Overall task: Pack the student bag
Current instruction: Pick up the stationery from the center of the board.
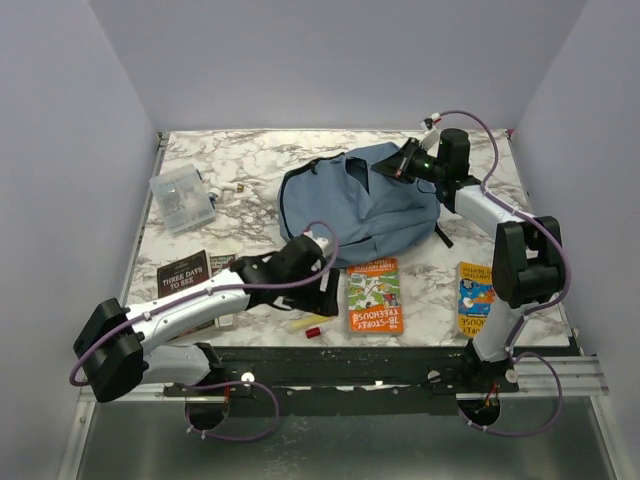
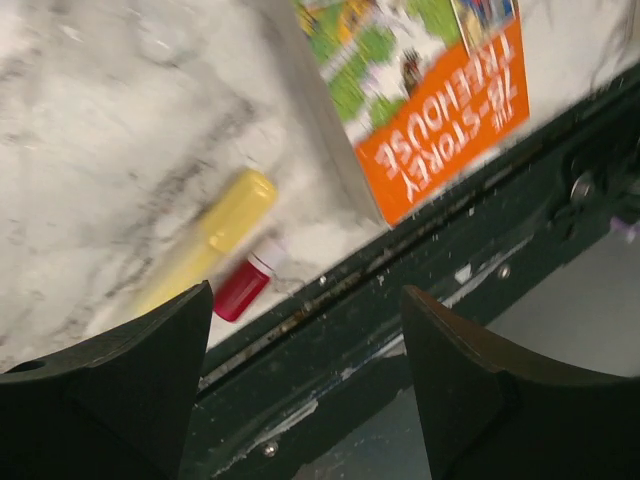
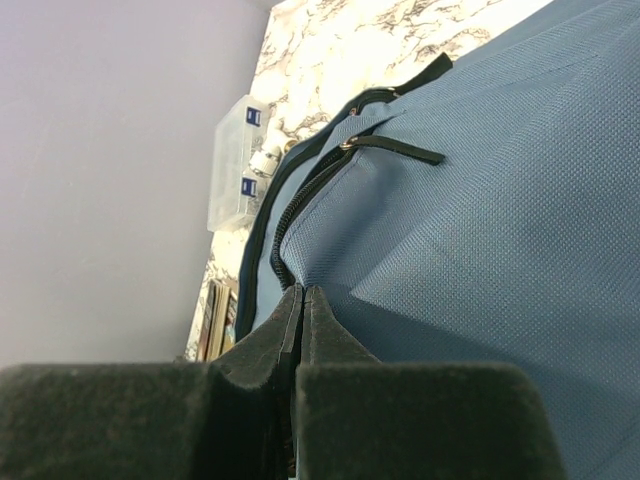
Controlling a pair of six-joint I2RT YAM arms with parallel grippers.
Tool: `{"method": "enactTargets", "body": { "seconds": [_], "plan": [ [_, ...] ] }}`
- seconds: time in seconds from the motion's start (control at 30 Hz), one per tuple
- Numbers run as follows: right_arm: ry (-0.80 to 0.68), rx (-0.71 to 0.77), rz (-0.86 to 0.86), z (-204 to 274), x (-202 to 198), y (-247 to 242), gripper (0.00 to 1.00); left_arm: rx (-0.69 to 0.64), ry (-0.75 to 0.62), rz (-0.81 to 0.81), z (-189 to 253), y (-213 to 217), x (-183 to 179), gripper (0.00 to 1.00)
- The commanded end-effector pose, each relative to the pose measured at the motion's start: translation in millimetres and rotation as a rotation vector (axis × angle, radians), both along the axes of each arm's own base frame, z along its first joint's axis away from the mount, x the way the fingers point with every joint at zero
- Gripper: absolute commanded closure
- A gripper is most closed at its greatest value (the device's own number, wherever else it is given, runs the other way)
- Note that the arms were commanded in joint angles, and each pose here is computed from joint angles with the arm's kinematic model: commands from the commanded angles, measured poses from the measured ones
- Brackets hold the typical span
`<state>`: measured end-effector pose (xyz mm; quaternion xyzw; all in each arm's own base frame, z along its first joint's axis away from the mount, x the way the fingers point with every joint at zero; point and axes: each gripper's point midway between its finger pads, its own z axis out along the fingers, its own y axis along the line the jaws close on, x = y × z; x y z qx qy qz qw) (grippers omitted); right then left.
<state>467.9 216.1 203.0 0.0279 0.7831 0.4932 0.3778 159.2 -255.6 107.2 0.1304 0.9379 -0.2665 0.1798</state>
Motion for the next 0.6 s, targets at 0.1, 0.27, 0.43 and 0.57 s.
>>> {"method": "enactTargets", "body": {
  "seconds": [0.1,0.27,0.43,0.57],
  "plan": [
    [-0.043,-0.008,0.017,12,-2,5,0.99,0.247,-0.095,-0.151,-16,-10,-40,0.31],
    [-0.057,-0.017,0.023,17,-5,9,0.99,0.407,-0.125,-0.235,-34,-10,-52,0.34],
    [-0.051,-0.019,0.027,15,-5,10,0.99,0.539,-0.134,-0.298,-46,-8,-55,0.42],
    [-0.054,-0.020,0.025,15,-5,10,0.99,0.587,-0.143,-0.292,-50,0,-53,0.44]
  ]
}}
